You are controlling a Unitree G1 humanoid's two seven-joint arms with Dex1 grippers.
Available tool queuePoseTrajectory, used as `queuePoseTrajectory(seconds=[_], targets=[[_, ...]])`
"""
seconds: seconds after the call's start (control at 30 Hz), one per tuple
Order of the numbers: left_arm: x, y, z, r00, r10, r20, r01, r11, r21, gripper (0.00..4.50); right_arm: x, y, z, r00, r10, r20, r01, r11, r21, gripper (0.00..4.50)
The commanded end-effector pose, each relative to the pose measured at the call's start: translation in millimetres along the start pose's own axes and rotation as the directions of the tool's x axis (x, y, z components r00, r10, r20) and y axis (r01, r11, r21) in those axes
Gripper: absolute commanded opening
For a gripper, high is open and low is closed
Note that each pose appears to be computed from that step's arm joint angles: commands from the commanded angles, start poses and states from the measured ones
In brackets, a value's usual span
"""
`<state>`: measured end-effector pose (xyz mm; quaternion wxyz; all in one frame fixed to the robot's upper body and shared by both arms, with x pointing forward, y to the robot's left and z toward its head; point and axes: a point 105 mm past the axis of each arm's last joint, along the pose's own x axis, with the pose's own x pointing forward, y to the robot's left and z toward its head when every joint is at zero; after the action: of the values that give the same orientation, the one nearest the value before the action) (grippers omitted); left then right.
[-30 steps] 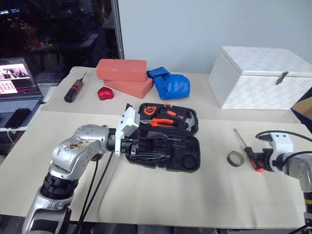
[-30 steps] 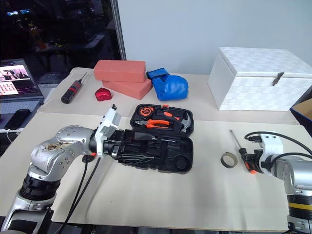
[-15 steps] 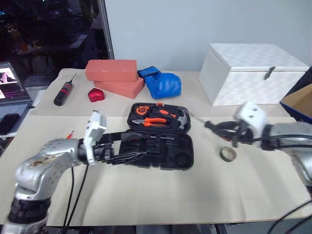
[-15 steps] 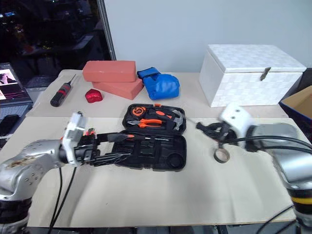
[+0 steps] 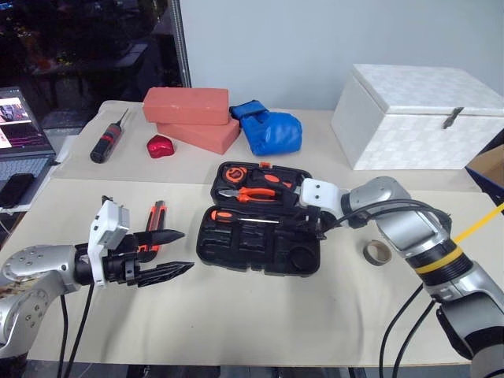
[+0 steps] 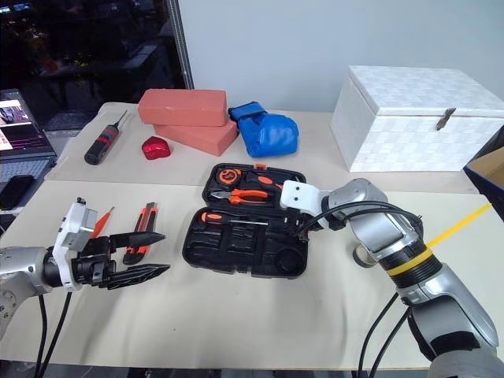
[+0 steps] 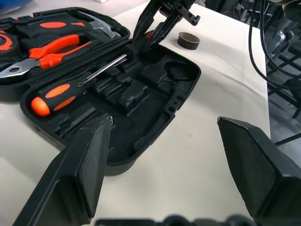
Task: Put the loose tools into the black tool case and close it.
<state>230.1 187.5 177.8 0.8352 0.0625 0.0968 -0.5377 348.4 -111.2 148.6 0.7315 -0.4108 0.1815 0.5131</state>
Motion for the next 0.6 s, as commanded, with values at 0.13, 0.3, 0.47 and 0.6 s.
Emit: queuePoseTrajectory(seconds=[0.13,0.3,0.47,0.6], targets=[[-1.2,-1.2,6.1,1.000,0.008,0.001,-0.008,0.999,0.048,3.80,7.8,14.2,2.1,0.997,0.071,0.001,-0.071,0.995,0.075,0.73],[0.8,-0.9,5.5,1.000,0.005,-0.001,-0.005,0.999,0.050,3.80,9.8,14.7,4.6,0.998,0.064,0.007,-0.064,0.991,0.114,0.73],[1.7,0.8,6.4,1.000,0.011,0.005,-0.011,0.999,0.052,3.80,6.1,10.1,17.8,0.995,0.024,0.095,-0.038,0.988,0.150,0.73],[1.7,1.1,5.2,1.000,0.014,0.004,-0.014,0.999,0.050,3.80,0.0,10.7,25.4,0.989,0.013,0.145,-0.036,0.987,0.155,0.73]])
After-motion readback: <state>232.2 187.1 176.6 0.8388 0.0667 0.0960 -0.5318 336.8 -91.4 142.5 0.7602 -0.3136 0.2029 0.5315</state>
